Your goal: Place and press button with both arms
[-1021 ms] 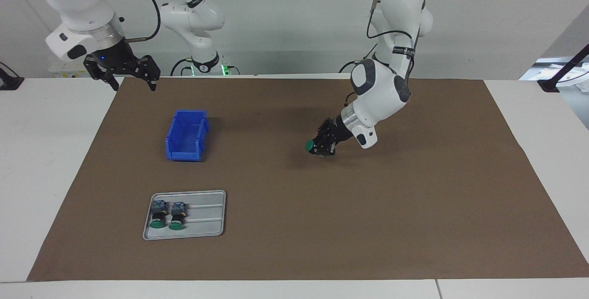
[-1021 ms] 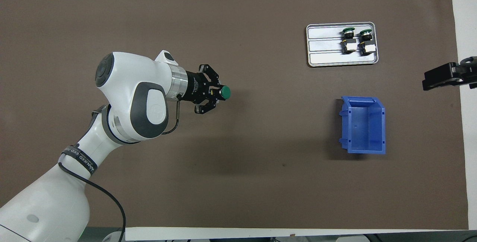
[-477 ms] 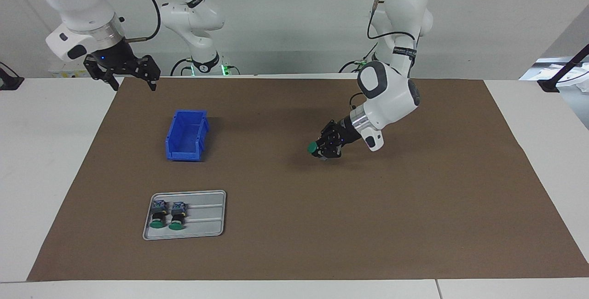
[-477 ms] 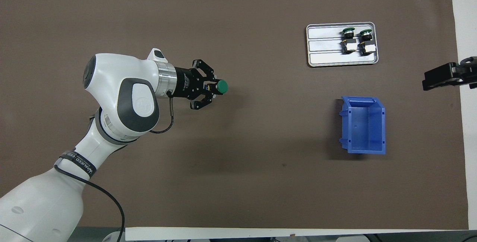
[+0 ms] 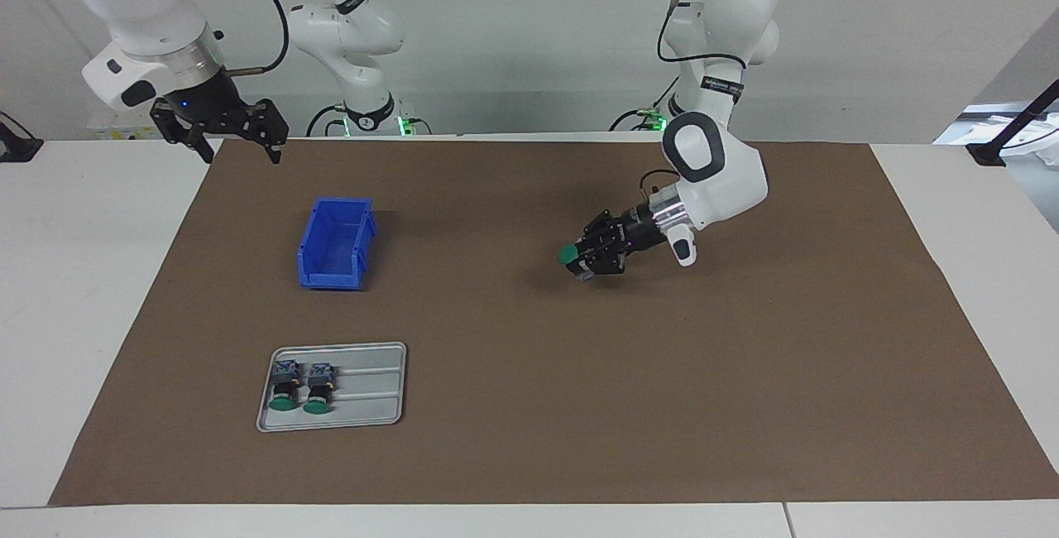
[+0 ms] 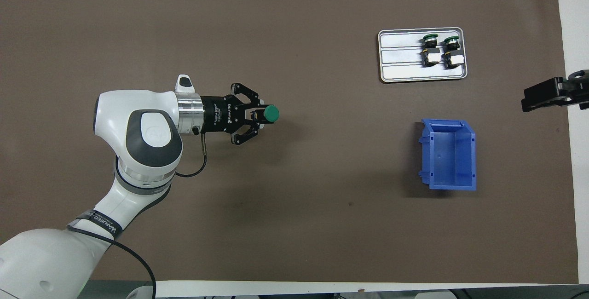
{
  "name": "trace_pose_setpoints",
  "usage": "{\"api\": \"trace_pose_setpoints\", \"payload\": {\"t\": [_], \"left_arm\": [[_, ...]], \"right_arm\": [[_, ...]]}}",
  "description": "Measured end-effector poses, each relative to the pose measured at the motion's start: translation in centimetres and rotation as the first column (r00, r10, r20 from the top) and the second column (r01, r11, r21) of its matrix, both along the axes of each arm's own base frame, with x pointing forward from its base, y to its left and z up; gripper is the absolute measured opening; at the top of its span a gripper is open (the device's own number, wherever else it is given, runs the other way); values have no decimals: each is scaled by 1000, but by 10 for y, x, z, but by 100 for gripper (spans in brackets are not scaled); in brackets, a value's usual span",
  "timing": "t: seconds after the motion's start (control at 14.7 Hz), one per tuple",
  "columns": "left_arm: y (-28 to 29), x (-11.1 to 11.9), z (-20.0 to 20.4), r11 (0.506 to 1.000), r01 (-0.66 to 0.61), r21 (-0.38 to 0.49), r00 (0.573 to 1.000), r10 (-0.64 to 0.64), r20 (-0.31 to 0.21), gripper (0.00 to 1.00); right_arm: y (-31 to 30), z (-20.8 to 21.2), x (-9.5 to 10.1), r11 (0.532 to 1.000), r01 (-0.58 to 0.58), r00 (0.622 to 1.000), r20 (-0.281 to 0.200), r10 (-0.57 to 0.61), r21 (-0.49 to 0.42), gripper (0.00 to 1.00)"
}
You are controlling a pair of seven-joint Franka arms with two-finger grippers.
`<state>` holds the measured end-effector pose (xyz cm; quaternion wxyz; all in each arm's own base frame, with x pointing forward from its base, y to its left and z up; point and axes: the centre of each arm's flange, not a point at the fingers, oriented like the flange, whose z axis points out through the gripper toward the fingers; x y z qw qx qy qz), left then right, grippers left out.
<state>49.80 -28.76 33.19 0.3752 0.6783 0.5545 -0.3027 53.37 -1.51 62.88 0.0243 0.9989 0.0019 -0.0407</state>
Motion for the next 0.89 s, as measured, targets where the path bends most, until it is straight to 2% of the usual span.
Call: {"api": "trace_pose_setpoints", "payload": {"t": [0.41,0.89], "left_arm": [[6,1,-3,995,-66,-78,997,62,-51,33],[8,-6,-19,994,-54,-95,997,49,-56,33]], "right_arm": [[0,0,0,1000,0,1000,0,0,0,99],[0,0,0,1000,0,1000,0,0,0,99]]}}
